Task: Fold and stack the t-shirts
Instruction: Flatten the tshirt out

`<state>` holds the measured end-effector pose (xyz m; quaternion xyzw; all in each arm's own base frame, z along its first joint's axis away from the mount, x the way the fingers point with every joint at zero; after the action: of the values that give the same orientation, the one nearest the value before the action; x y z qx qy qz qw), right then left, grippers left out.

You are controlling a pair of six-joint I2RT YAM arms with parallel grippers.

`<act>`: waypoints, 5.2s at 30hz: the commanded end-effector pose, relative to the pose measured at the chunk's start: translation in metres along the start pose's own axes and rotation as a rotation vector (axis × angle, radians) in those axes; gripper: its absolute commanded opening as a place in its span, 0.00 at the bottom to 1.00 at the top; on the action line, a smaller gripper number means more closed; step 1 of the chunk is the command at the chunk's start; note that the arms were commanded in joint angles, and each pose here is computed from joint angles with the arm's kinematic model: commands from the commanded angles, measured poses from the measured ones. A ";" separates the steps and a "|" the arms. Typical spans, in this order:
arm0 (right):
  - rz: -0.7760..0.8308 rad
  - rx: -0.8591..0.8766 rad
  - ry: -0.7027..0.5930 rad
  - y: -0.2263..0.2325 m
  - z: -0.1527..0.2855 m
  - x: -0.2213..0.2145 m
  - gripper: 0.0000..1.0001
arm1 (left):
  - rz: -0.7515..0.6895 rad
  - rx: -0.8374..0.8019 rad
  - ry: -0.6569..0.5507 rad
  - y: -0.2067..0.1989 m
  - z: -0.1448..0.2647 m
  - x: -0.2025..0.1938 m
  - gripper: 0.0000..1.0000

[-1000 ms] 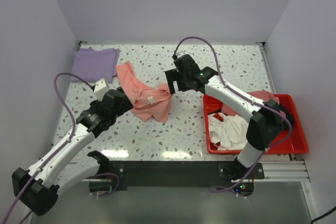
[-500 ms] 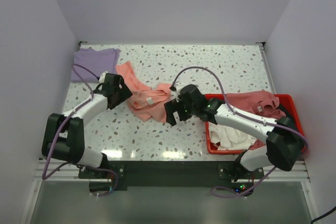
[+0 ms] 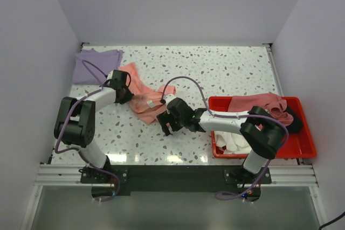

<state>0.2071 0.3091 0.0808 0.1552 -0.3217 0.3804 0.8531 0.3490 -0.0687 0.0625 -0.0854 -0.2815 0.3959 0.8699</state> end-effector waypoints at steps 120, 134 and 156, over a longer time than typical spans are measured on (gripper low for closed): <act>0.065 0.204 -0.147 -0.028 0.165 0.028 0.99 | 0.284 0.023 -0.494 0.089 0.190 0.128 1.00; 0.003 -0.113 -0.125 -0.073 0.108 0.083 0.99 | 0.261 -0.214 -0.282 0.086 0.148 0.066 1.00; -0.089 -0.207 0.166 -0.139 -0.072 0.085 0.99 | 0.362 0.096 -0.194 0.137 0.066 0.030 1.00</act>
<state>0.3893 0.3074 0.0788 0.0483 -0.2812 0.3254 0.9015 0.2267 0.0309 0.0747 -0.0712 -0.2952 0.5539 0.7752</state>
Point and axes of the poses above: each gripper's point midway between its finger pads, its own z axis back along the fingers, its own y axis along the line the jaws close on, x = y × z, the point moved 5 cm from there along z, back along the fingers, and after that the axes turned 13 degrees about z, right-handed, at the moved point
